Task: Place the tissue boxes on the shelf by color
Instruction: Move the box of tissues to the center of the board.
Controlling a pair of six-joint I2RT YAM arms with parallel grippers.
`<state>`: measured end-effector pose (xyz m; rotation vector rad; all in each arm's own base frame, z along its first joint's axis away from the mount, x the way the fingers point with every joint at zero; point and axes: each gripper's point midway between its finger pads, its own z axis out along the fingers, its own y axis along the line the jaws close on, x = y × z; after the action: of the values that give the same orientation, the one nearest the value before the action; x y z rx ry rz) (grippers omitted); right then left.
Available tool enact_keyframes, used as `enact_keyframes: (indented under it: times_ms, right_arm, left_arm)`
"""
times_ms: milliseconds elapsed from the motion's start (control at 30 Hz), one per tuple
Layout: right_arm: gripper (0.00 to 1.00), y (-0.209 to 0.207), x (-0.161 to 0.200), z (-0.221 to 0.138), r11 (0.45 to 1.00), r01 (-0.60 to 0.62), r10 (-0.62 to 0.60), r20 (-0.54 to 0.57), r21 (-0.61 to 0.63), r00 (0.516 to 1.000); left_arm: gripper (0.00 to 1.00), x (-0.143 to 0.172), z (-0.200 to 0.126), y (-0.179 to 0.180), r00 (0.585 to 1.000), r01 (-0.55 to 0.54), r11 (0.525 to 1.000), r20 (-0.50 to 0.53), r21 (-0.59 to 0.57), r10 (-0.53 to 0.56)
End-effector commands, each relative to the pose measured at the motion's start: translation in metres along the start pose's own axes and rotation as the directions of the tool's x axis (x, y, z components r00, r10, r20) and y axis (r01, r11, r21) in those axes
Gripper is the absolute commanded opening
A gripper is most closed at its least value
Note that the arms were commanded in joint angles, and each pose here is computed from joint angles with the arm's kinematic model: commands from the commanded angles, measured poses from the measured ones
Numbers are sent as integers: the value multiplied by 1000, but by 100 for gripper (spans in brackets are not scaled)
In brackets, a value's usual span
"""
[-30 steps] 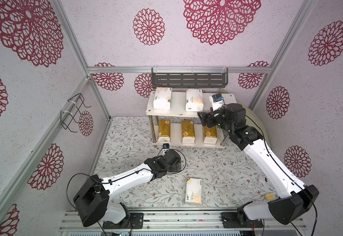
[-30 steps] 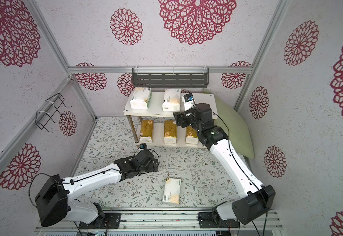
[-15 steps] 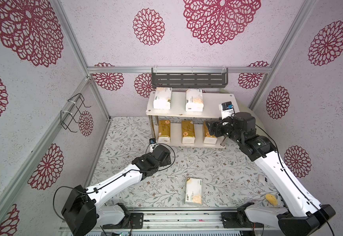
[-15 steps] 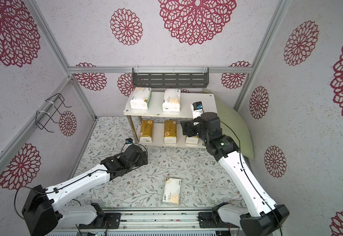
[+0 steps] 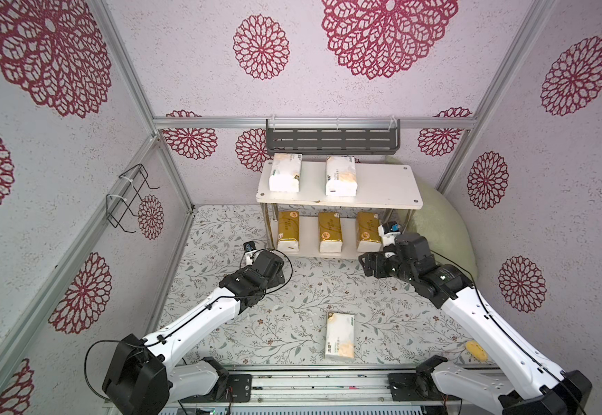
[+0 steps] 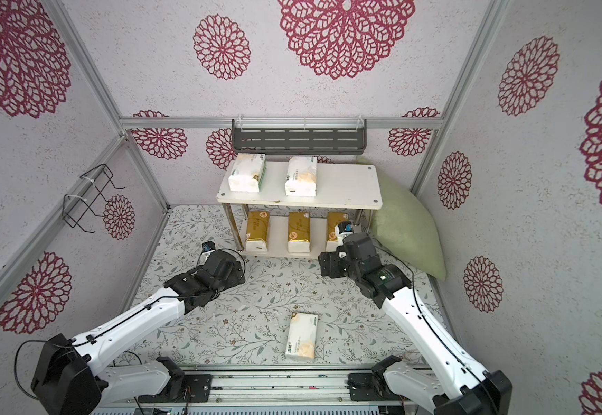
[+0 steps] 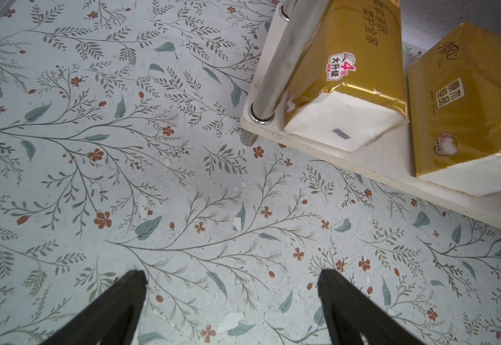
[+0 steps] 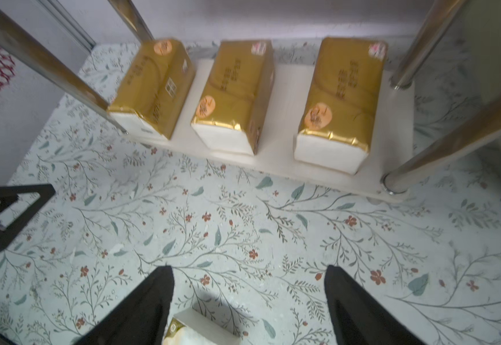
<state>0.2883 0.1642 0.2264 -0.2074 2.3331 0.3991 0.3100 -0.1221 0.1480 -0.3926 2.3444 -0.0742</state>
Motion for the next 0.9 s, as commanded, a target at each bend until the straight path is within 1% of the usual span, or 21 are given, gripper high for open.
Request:
enact_keyframes:
  times_ms: [0, 167, 300, 433, 500, 700, 867]
  right_arm:
    - [87, 9, 24, 14, 999, -46, 47, -75, 8, 996]
    - [89, 20, 71, 26, 997, -73, 76, -206, 20, 976]
    - [91, 23, 108, 29, 991, -130, 134, -300, 32, 944]
    - [95, 26, 136, 24, 984, -168, 176, -374, 53, 911]
    - [99, 32, 149, 22, 982, -184, 186, -410, 45, 893]
    - [99, 51, 176, 18, 969, -245, 233, -480, 38, 846]
    - [99, 65, 196, 16, 963, -266, 245, -534, 39, 809]
  left_arm:
    - [97, 2, 8, 0, 1000, -1, 1000, -16, -1, 1]
    - [97, 3, 14, -3, 1000, 3, 1000, -22, 4, -3]
    - [97, 4, 19, -5, 1000, 10, 1000, -27, 21, -9]
    - [97, 6, 23, -6, 999, 1, 1000, -37, 26, 0]
    - [97, 6, 25, -7, 999, 0, 1000, -37, 31, 1]
    - [97, 3, 26, -9, 999, 8, 999, -32, 46, -6]
    - [97, 6, 29, -8, 999, 9, 999, -37, 51, -7]
